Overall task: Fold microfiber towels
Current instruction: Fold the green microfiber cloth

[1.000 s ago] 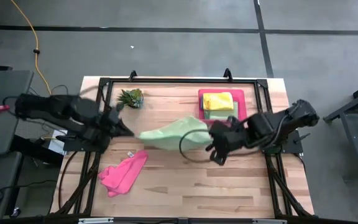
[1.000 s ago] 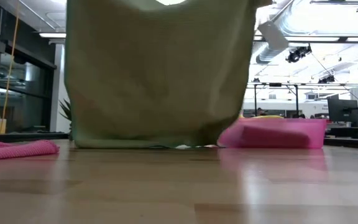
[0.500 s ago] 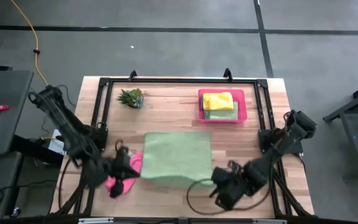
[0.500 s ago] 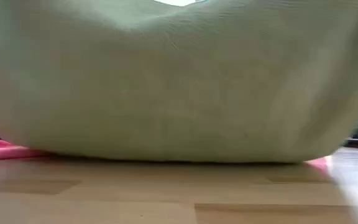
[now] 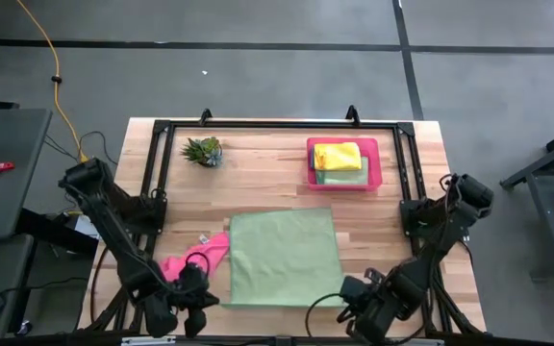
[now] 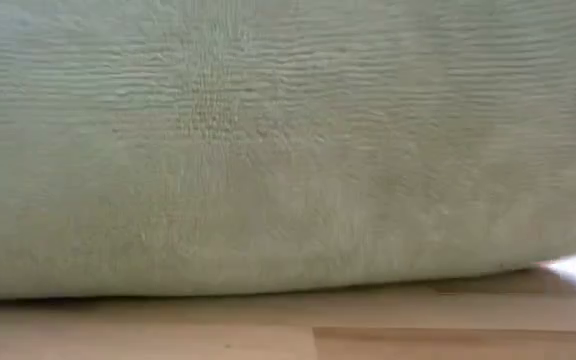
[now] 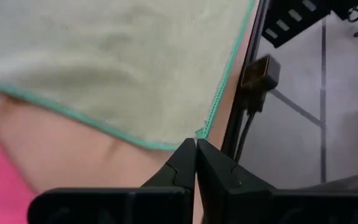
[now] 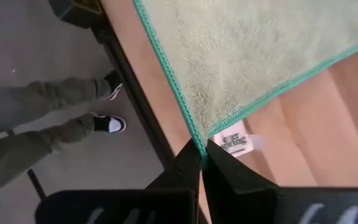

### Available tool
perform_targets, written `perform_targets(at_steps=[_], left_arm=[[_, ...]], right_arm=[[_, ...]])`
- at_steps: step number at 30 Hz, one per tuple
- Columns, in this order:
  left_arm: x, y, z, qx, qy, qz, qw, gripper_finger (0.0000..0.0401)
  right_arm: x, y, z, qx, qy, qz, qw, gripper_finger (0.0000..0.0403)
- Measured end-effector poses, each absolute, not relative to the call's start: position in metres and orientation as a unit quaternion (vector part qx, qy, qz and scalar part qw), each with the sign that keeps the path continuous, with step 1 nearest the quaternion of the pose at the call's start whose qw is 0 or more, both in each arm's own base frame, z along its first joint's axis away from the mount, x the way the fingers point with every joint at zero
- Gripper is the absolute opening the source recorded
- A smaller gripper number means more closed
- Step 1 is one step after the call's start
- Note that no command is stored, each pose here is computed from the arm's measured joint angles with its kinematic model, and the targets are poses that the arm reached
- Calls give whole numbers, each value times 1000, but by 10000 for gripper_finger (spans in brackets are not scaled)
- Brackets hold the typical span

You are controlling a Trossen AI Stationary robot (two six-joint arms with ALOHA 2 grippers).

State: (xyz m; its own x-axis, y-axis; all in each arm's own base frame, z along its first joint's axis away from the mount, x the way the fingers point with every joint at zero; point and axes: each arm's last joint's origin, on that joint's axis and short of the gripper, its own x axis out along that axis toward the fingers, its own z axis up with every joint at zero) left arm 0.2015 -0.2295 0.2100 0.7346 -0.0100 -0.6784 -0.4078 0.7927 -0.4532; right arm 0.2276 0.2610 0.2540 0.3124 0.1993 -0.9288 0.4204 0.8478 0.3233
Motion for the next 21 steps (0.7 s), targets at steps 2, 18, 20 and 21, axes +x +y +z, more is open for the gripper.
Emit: perform_targets(at_steps=[2,18,20,21], left_arm=[[200,-218,221,-287,339,123,887,0],[211,-110,239,-53,429,221,874,0],[213,-98,228,-49,436,240,866,0],[214,-93,224,-55,434,248,864,0]], right_arm=[[233,253,253,264,585,-90,762,0],[293,124,248,221,621,-241,713,0],[296,110,243,234,625,-256,699,0],[296,104,239,237,629,-262,692,0]])
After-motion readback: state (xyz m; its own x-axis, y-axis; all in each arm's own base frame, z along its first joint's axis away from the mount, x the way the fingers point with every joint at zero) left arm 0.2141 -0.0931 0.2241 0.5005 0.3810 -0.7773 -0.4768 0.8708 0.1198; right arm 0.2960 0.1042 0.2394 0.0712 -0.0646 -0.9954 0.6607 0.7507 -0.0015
